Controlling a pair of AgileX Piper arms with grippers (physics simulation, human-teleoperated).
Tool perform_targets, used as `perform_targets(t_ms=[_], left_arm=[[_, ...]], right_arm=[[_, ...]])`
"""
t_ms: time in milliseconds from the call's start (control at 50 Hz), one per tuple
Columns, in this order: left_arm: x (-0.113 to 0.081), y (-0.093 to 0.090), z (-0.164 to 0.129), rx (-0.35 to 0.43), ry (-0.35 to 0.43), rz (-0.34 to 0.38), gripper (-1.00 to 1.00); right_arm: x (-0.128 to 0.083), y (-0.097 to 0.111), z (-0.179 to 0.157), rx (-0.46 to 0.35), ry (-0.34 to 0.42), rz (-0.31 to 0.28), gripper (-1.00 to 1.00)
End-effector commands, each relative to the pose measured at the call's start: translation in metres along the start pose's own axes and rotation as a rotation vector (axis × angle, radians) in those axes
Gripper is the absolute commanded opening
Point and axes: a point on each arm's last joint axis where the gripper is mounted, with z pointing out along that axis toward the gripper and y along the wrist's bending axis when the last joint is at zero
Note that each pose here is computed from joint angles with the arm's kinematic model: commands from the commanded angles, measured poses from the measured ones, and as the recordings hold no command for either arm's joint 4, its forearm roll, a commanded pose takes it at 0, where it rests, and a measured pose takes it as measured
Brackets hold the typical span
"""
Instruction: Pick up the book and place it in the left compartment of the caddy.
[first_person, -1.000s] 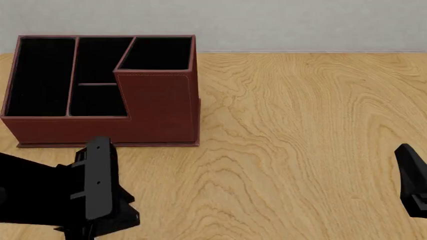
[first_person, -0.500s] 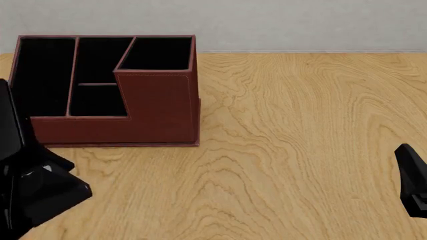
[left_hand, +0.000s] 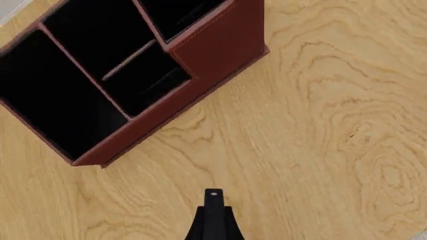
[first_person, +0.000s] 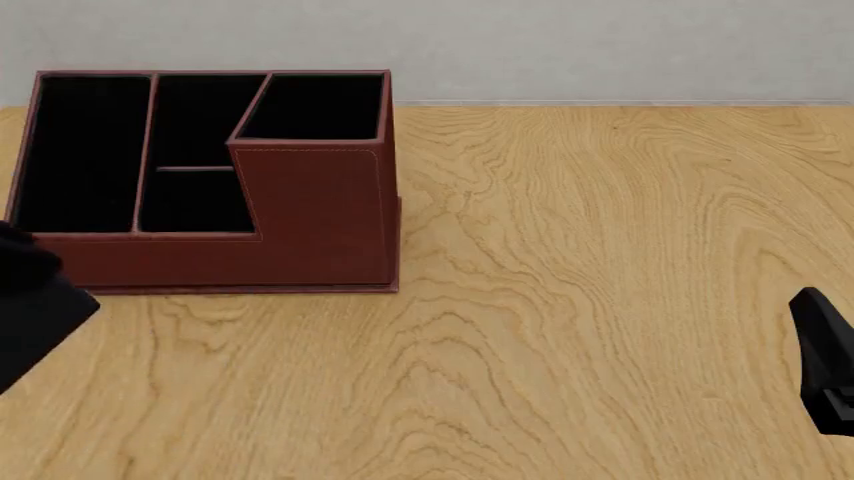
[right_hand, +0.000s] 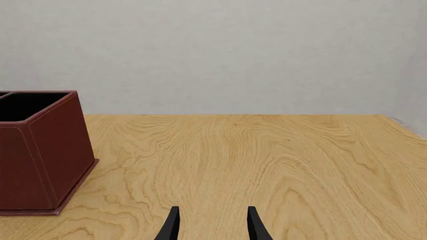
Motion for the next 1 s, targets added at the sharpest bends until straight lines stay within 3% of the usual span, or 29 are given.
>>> perform_targets(t_ms=[20, 480, 640, 1000], left_arm=[[-0.011, 0.021, -0.008, -0.09, 0.009, -0.142, -1.0], [-0.035, 0.06, -0.003, -0.18, 0.042, -0.37, -1.0], [-0.049, 0.087, -0.008, -0.248, 0.032, -0.462, -1.0], [-0.066, 0.117, -0.01, -0.303, 0.013, -0.552, -1.0]], right_arm=[[0.001, 0.0, 0.0, 0.0, 0.0, 0.0, 1.0], [0.001, 0.0, 0.0, 0.0, -0.001, 0.0, 1.0], [0.001, 0.0, 0.0, 0.0, -0.001, 0.0, 1.0], [0.001, 0.0, 0.0, 0.0, -0.001, 0.0, 1.0]])
